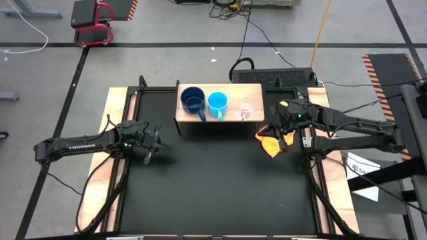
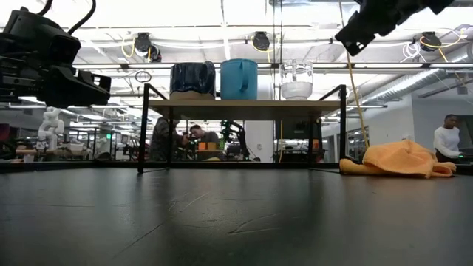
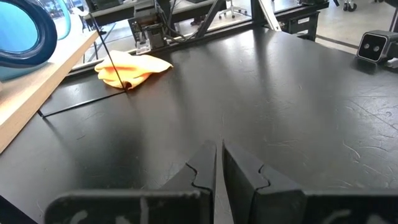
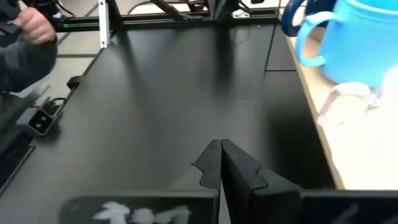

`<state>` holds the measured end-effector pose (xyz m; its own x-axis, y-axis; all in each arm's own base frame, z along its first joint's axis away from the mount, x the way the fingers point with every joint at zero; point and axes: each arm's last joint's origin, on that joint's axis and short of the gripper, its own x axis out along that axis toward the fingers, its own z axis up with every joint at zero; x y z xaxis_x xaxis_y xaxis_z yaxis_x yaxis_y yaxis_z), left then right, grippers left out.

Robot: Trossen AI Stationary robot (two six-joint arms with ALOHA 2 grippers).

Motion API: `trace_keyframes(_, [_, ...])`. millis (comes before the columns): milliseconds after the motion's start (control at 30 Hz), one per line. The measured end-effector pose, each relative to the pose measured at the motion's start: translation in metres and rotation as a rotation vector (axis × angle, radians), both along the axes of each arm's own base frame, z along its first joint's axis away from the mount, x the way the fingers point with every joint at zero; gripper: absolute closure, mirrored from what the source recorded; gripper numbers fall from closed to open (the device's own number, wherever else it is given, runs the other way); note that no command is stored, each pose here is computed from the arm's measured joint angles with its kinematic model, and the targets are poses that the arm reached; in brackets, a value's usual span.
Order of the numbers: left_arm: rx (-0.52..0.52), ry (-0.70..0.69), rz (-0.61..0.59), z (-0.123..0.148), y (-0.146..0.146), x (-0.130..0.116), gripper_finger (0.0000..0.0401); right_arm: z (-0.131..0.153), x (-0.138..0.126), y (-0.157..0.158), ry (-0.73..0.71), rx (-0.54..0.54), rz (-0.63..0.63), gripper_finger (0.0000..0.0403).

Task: Stack small to large cups/mugs on shelf
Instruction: Return to Home Position

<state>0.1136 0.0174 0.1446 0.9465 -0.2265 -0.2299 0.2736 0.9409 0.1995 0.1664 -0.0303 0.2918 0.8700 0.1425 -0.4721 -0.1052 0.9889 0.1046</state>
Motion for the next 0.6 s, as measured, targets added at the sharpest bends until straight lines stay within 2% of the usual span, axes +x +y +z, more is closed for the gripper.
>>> trace_keyframes(200, [-0.001, 0.000, 0.000, 0.000, 0.000, 0.000, 0.0370, -0.006, 0.001, 0.008, -0.002, 0.012, 0.038, 0.0403])
trace_keyframes(600, [-0.019, 0.005, 0.006, 0.000, 0.000, 0.000, 0.0370, -0.036, 0.004, 0.034, -0.035, 0.053, 0.167, 0.0403])
